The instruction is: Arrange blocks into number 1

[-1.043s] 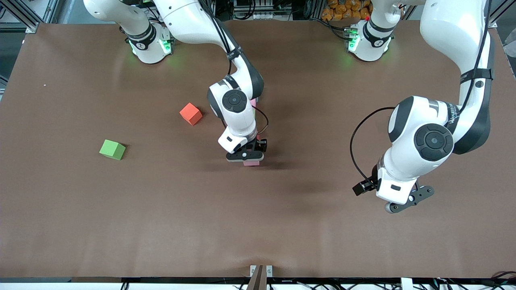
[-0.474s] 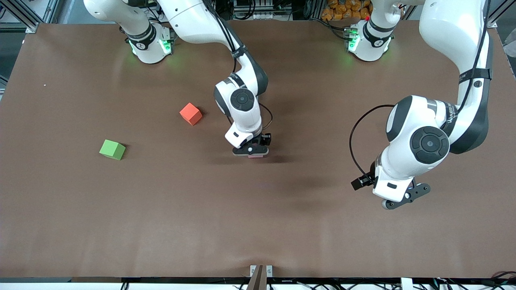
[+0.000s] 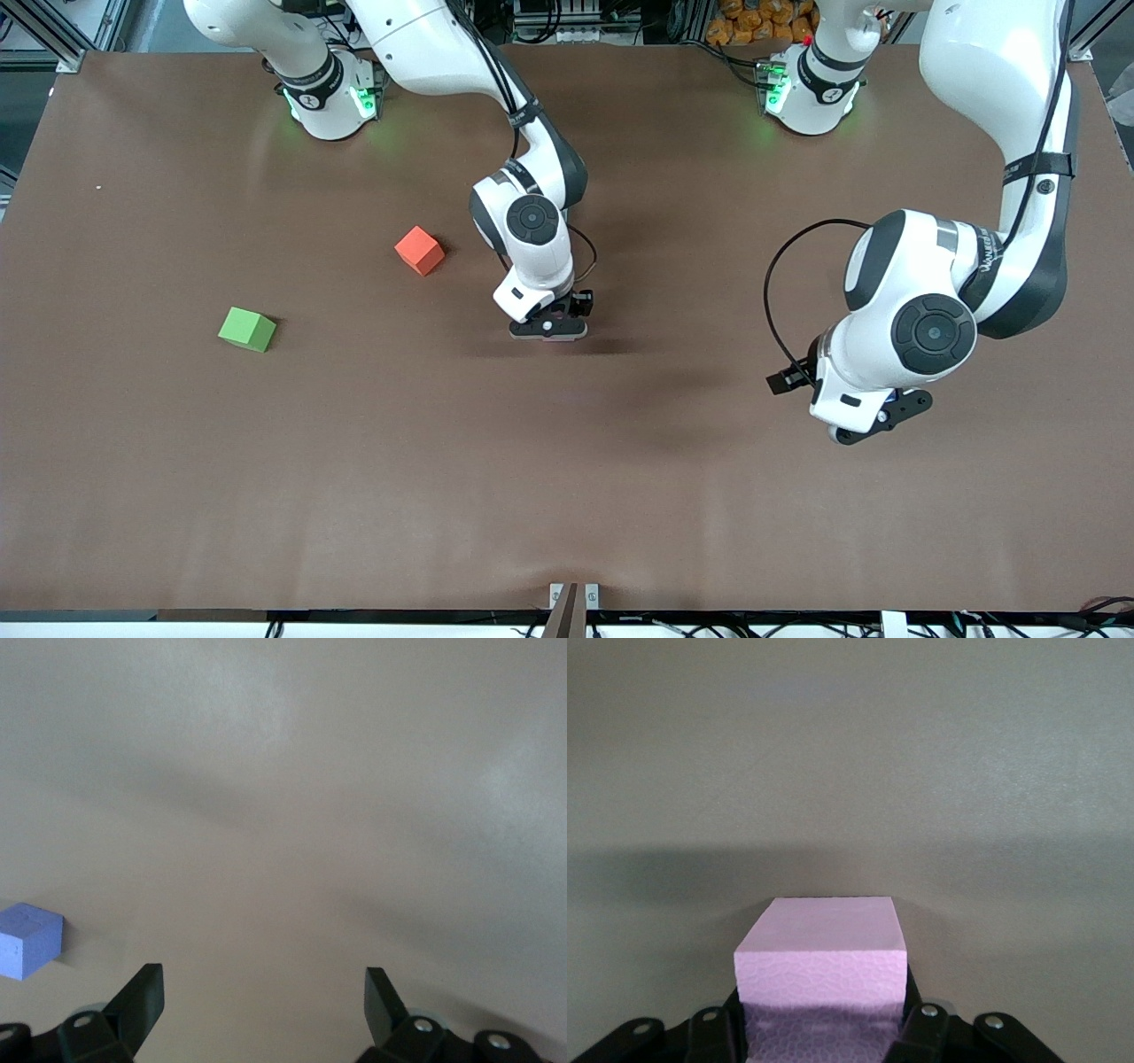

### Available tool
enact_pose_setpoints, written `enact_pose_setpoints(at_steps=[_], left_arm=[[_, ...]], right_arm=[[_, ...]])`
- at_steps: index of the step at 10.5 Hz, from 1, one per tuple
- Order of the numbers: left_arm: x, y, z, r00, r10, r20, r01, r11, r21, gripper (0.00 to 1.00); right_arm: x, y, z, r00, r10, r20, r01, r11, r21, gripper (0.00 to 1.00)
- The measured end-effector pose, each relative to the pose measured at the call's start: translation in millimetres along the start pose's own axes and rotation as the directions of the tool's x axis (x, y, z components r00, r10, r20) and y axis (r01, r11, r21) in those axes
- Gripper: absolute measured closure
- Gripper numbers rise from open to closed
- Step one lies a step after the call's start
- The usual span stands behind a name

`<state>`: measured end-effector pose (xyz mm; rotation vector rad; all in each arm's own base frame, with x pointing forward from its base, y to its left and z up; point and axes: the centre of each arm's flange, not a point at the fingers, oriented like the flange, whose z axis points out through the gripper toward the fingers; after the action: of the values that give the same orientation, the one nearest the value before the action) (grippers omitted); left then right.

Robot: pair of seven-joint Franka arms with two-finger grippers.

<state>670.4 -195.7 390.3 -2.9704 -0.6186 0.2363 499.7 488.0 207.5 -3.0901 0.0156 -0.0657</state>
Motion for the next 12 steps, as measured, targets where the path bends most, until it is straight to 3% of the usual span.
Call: enact_pose_setpoints(at_steps=[3, 12], left_arm=[[-5.7, 5.3, 1.8, 1.0, 0.008, 0.015, -0.008, 1.0, -0.003, 0.0], [-1.0, -3.1, -10.2, 1.0, -0.008, 0.0, 0.008, 1.0, -0.016, 0.0]], right_arm=[[1.0, 6.0, -8.7, 1.0, 0.01, 0.024, -0.01, 1.0, -0.011, 0.37], [12.5, 25.0, -7.1, 0.999, 0.043, 0.033, -0.042, 0.999, -0.022, 0.36]])
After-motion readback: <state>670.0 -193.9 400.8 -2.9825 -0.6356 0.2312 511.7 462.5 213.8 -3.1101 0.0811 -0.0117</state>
